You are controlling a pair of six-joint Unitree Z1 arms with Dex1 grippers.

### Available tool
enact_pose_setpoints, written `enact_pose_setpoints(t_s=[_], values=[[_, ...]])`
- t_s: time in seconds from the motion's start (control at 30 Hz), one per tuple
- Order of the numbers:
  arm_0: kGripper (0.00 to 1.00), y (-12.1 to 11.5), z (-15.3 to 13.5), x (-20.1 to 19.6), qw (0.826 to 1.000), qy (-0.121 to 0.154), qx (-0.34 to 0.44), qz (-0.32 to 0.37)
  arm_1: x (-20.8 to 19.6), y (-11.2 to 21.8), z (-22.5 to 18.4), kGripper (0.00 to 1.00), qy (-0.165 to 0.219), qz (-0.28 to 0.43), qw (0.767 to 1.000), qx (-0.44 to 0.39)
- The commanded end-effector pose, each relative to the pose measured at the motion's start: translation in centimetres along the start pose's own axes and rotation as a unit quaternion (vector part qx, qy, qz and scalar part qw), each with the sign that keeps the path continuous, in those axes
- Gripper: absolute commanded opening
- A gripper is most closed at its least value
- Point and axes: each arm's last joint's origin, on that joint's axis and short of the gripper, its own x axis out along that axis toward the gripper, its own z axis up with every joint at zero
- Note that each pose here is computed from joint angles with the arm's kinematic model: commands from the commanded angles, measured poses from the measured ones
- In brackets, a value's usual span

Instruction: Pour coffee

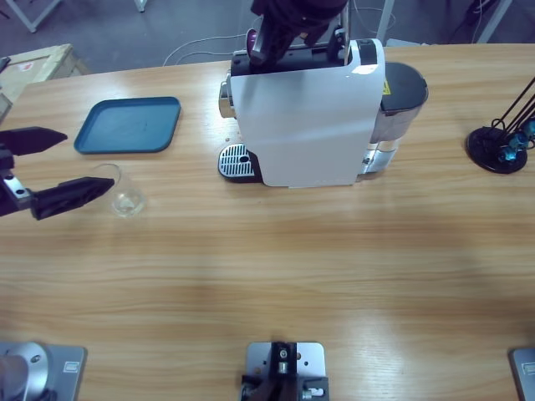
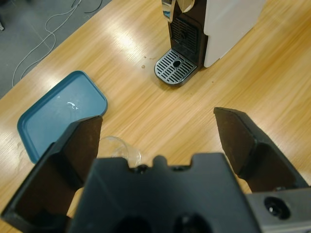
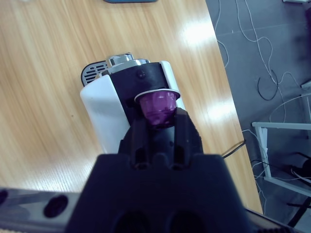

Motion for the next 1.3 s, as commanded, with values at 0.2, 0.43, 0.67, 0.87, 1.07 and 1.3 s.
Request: enact_pose_setpoints(t_s=[0.2,0.43,0.67,0.87,1.07,1.3], values=[[0.992,-0.4,-0.8,1.0,1.0,0.022,0.0,-0.011,3.3,1.1,-1.1,0.0,0.036,0.035,0.999,0.004],[0.995,-0.4,-0.8,1.1,1.0,0.024,0.001,-0.012,3.3,1.3,-1.2,0.0,0.037,0.043,0.998,0.005],[0.996,-0.4,-0.7,1.3,1.0,0.024,0.001,-0.011,3.2,1.5,-1.0,0.988,0.031,0.039,0.999,0.02],[0.996,-0.4,-0.8,1.2,1.0,0.023,0.001,-0.011,1.7,1.2,-0.3,1.0,0.015,0.017,0.999,0.025],[0.992,-0.4,-0.5,1.3,1.0,0.015,-0.001,-0.009,-2.7,2.3,1.8,0.089,-0.043,0.036,0.998,0.024],[0.991,-0.3,-0.1,0.7,1.0,-0.001,-0.005,-0.009,-7.7,5.3,-1.7,0.0,-0.046,0.059,0.982,0.173]])
